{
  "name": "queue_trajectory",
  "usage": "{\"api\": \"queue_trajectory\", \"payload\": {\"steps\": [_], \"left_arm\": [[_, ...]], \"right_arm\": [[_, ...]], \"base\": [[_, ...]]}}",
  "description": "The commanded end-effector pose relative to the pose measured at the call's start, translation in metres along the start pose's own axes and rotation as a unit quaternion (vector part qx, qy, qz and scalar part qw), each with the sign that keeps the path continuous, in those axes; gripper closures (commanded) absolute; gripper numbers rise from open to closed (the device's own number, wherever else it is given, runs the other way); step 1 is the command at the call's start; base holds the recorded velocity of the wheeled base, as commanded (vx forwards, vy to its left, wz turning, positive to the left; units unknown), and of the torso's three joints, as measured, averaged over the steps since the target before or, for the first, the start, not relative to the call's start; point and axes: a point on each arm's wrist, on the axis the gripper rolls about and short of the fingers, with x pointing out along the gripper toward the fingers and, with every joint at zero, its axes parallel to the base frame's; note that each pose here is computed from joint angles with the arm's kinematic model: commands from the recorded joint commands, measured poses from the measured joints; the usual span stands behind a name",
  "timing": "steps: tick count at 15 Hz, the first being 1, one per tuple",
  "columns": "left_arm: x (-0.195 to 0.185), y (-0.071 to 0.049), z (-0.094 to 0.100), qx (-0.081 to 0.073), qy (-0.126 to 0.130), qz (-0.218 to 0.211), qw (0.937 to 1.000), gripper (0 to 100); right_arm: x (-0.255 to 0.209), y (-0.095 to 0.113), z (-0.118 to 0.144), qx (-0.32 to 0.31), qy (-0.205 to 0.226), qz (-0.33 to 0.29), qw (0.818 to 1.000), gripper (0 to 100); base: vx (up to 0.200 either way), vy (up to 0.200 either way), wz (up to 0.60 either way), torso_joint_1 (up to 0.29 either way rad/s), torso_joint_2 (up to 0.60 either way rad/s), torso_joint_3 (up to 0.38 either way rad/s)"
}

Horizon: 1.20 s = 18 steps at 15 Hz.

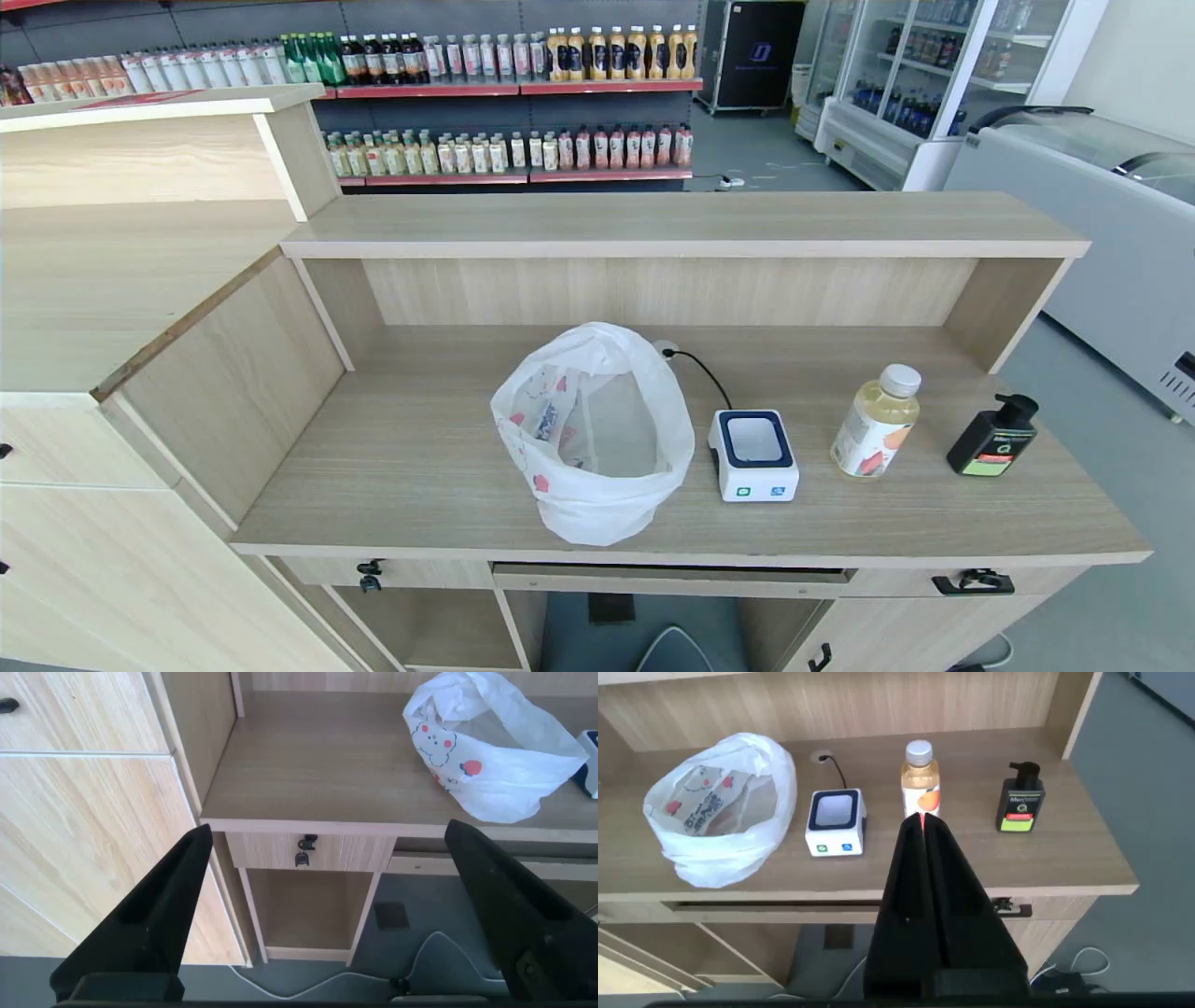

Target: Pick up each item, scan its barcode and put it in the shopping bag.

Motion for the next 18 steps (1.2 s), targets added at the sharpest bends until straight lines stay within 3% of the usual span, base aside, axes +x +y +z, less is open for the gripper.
{"api": "queue_trajectory", "payload": {"steps": [1, 5, 9, 11, 16, 18], "left_arm": [[0.000, 0.000, 0.000, 0.000, 0.000, 0.000, 1.0000, 0], [0.000, 0.000, 0.000, 0.000, 0.000, 0.000, 1.0000, 0], [0.000, 0.000, 0.000, 0.000, 0.000, 0.000, 1.0000, 0], [0.000, 0.000, 0.000, 0.000, 0.000, 0.000, 1.0000, 0], [0.000, 0.000, 0.000, 0.000, 0.000, 0.000, 1.0000, 0], [0.000, 0.000, 0.000, 0.000, 0.000, 0.000, 1.0000, 0]], "right_arm": [[0.114, -0.006, 0.048, -0.006, 0.044, -0.010, 0.999, 0], [0.197, -0.017, 0.002, -0.038, 0.074, -0.017, 0.996, 0], [0.249, -0.049, -0.087, -0.041, 0.176, -0.058, 0.982, 0], [0.257, -0.054, -0.107, -0.043, 0.202, -0.060, 0.977, 0], [0.283, -0.061, -0.143, -0.065, 0.209, -0.061, 0.974, 0], [0.293, -0.054, -0.152, -0.069, 0.206, -0.045, 0.975, 0]], "base": [[0.000, 0.000, 0.00, 0.000, 0.00, 0.000], [0.000, 0.000, 0.00, 0.000, 0.00, 0.000], [0.000, 0.000, 0.00, 0.000, 0.00, 0.000], [0.000, 0.000, 0.00, 0.000, 0.00, 0.000], [0.000, 0.000, 0.00, 0.000, 0.00, 0.000], [0.000, 0.000, 0.00, 0.000, 0.00, 0.000]]}}
